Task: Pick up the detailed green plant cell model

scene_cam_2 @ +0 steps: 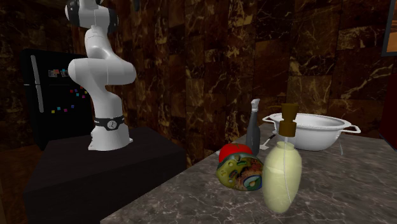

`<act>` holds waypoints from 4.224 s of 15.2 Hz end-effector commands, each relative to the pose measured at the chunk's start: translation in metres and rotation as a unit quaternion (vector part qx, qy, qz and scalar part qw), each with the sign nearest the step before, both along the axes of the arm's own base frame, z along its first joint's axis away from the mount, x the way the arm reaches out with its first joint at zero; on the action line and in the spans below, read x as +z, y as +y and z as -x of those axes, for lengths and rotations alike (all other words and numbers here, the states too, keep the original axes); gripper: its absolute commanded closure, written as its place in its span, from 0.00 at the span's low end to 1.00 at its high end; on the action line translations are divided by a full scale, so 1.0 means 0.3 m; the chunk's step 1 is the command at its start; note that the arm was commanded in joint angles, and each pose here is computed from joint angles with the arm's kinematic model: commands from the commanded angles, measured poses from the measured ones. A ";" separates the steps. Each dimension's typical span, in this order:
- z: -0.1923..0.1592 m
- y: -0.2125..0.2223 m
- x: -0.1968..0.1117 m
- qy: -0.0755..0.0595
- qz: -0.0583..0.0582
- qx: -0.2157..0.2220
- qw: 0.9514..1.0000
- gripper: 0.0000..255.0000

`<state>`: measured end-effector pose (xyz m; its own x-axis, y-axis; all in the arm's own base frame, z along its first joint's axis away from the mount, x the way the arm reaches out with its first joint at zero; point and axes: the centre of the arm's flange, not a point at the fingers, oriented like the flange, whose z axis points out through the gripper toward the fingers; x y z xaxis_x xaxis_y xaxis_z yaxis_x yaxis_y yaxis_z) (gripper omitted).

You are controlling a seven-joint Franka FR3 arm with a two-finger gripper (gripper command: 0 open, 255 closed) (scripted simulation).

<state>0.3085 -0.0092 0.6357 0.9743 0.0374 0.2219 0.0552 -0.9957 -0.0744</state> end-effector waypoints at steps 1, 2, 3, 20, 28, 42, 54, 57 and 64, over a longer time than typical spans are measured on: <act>0.000 0.000 0.000 0.000 0.000 0.000 1.000 0.00; -0.026 0.029 -0.025 0.000 0.006 0.007 1.000 0.00; -0.052 0.058 -0.051 0.001 0.012 0.014 1.000 0.00; -0.429 0.553 -0.544 0.005 0.111 0.130 0.985 0.00; -0.565 0.777 -0.811 0.007 0.157 0.184 0.970 0.00; -0.744 1.135 -1.328 0.011 0.236 0.276 0.932 0.00; -0.748 1.157 -1.494 0.011 0.240 0.281 0.929 1.00; -0.758 1.161 -1.504 0.011 0.240 0.281 0.929 1.00; -0.752 1.154 -1.457 0.011 0.240 0.281 0.929 1.00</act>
<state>0.5365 0.3376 0.1978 0.7749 0.6310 0.0369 0.5774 -0.7305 0.3646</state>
